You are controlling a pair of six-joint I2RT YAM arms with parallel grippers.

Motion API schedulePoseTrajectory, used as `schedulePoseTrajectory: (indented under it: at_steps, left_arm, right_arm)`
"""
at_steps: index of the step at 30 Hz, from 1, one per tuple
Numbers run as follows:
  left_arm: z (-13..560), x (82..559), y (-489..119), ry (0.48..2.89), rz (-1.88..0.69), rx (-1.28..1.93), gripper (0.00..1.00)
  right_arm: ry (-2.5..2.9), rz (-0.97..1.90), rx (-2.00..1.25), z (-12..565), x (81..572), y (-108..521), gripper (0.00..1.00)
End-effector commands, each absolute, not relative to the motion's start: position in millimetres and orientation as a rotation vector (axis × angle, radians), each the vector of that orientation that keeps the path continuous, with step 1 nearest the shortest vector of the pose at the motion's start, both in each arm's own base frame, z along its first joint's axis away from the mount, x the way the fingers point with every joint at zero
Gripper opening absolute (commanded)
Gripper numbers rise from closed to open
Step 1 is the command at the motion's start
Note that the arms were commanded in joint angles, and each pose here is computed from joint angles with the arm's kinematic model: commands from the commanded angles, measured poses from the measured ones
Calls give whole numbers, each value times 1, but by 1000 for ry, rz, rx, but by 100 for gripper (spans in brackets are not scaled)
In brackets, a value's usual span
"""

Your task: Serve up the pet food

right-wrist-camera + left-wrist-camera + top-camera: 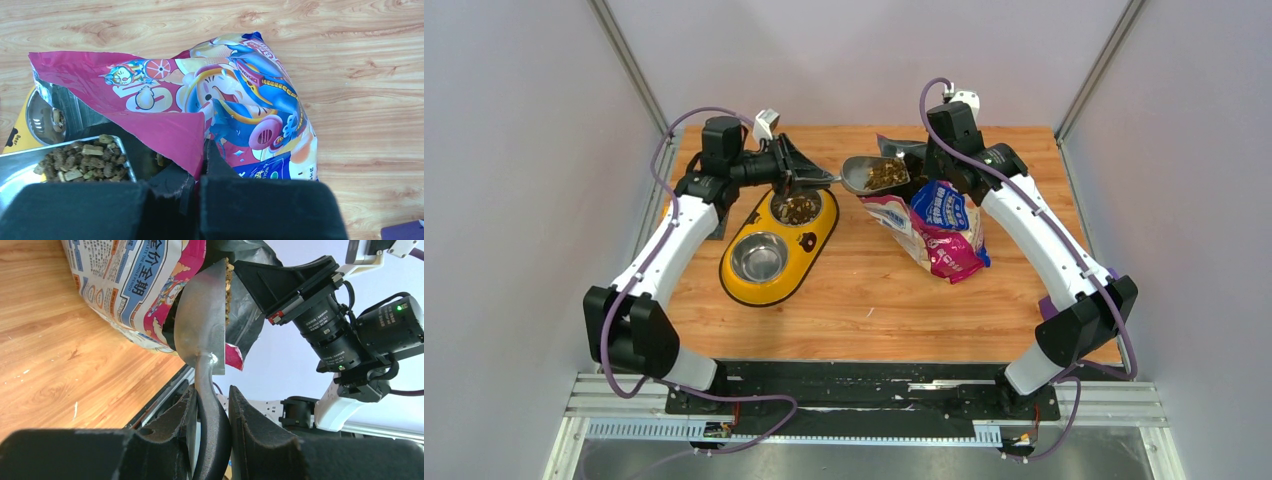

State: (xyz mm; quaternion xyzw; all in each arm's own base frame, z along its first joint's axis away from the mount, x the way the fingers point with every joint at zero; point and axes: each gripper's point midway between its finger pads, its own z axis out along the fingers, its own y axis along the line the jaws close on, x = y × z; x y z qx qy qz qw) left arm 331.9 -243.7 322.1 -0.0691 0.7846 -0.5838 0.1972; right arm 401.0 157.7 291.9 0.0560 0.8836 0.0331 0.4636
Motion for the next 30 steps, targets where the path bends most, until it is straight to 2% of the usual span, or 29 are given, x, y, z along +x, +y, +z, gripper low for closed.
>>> schedulePoseTrajectory:
  at_steps: [1,13,30]
  left_arm:
    - [360,319,-234,2079,-1668,-104,0]
    - [374,304,-204,1991,-1659,-171,0]
    - [377,277,-142,1871,-1458,-423,0]
  right_arm:
    - [2067,118,179,327,404,152,0]
    - [2064,118,188,328,407,151,0]
    - [2084,147,171,324,408,152,0]
